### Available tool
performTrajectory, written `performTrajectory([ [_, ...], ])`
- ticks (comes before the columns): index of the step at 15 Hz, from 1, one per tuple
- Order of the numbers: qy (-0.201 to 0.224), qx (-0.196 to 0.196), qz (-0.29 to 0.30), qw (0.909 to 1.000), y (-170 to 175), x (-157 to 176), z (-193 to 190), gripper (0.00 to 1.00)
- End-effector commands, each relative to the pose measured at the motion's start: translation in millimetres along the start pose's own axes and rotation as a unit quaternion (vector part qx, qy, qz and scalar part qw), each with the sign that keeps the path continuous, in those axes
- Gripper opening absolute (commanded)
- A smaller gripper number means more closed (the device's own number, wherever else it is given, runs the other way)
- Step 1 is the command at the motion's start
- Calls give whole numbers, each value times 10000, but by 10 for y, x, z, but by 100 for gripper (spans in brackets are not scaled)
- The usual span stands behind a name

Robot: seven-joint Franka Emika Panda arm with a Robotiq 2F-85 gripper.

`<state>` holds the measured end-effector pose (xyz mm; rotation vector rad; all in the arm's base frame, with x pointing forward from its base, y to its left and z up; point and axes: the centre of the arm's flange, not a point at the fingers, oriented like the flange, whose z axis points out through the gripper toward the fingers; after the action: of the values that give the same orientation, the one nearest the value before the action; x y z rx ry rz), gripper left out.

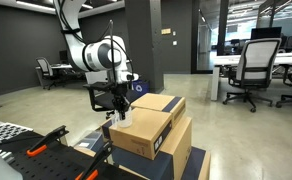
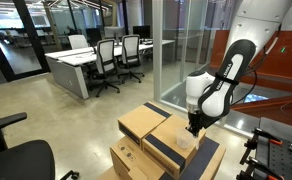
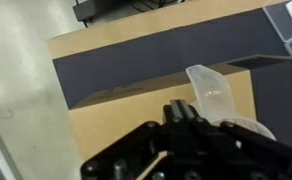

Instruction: Twist the water jug around

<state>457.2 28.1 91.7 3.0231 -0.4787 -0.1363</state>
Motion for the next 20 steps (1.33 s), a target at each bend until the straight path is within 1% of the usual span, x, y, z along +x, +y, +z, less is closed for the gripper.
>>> performTrajectory([
  [1,3,-26,126,9999,-53,41,36,6],
  [7,0,-21,144,9999,-81,70,58,6],
  [15,35,-15,-15,10000,-96,-14,71,6],
  [20,65,-41,-196,9998,-119,-123,85,6],
])
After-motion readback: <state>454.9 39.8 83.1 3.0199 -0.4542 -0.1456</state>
